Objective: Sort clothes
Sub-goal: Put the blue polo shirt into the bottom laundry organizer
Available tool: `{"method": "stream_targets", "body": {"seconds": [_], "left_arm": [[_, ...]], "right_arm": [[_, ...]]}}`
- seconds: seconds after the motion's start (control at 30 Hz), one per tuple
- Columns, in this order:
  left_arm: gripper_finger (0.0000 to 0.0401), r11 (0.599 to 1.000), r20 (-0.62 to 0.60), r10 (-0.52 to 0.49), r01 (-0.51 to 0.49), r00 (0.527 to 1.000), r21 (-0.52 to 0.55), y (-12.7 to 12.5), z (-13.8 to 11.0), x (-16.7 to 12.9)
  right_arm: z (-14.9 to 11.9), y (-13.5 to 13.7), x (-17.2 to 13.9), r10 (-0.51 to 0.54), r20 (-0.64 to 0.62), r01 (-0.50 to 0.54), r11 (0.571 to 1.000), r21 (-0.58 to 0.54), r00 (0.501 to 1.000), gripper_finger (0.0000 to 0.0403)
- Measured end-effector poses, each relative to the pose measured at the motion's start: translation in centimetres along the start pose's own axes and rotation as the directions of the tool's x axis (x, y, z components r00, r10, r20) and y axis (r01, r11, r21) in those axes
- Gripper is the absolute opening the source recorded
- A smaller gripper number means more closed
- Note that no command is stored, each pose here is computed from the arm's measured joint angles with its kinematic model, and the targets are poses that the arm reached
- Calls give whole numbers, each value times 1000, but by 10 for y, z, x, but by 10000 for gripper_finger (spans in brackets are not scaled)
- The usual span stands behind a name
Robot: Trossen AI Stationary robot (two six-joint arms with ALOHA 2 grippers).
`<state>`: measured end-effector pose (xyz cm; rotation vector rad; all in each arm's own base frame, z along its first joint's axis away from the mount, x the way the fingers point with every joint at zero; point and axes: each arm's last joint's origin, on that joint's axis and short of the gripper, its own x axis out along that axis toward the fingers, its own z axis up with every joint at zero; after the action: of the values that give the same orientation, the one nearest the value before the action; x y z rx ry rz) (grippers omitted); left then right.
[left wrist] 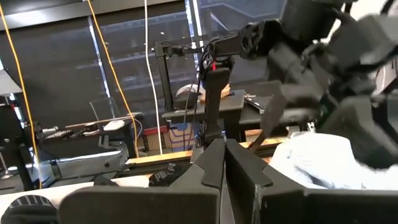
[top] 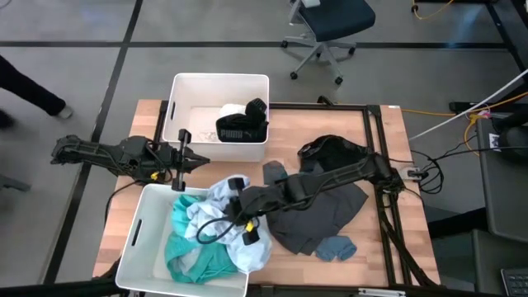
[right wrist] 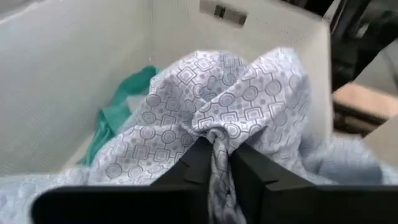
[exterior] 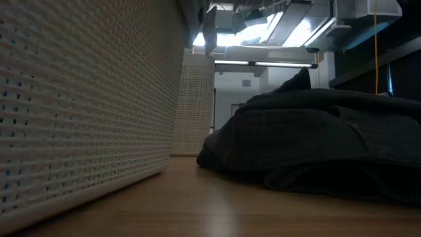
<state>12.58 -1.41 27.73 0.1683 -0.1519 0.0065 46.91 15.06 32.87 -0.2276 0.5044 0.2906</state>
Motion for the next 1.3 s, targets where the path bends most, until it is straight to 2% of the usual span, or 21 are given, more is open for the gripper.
{"method": "stream_targets", "body": {"seconds": [0.2, 0.3, 0.5, 0.67, 0.77, 0.9, 1.0, 1.1, 1.2, 1.3], "left_arm": [[5, 1000, 0, 0, 0, 1000, 0, 0, 0, 0], [5, 1000, -1, 0, 0, 1000, 0, 0, 0, 0], [5, 1000, -1, 0, 0, 1000, 0, 0, 0, 0], [5, 1000, -2, 0, 0, 1000, 0, 0, 0, 0], [5, 1000, -2, 0, 0, 1000, 0, 0, 0, 0], [5, 1000, -2, 0, 0, 1000, -1, 0, 0, 0], [5, 1000, -2, 0, 0, 1000, -7, 0, 0, 0], [5, 1000, -2, 0, 0, 1000, -6, 0, 0, 0], [5, 1000, -2, 0, 0, 1000, -7, 0, 0, 0], [5, 1000, -1, 0, 0, 1000, -7, 0, 0, 0]], "right_arm": [[-8, 2, 9, 8, -39, -8, 1000, -3, 999, 143], [-2, 3, -2, -5, -74, 3, 1000, -18, 997, 186], [39, 8, -67, -83, -101, 83, 997, -7, 991, 233], [35, 26, -107, -100, -184, 109, 993, 40, 978, 241], [24, 35, -121, -153, -317, 178, 983, 53, 936, 241], [3, 49, -128, -247, -490, 288, 958, 8, 836, 241], [-15, 56, -124, -360, -552, 398, 916, -56, 752, 241], [-37, 62, -111, -421, -593, 447, 887, -112, 687, 241], [-64, 65, -89, -429, -623, 442, 885, -146, 654, 241], [-93, 64, -62, -402, -627, 406, 902, -145, 667, 241]]}}
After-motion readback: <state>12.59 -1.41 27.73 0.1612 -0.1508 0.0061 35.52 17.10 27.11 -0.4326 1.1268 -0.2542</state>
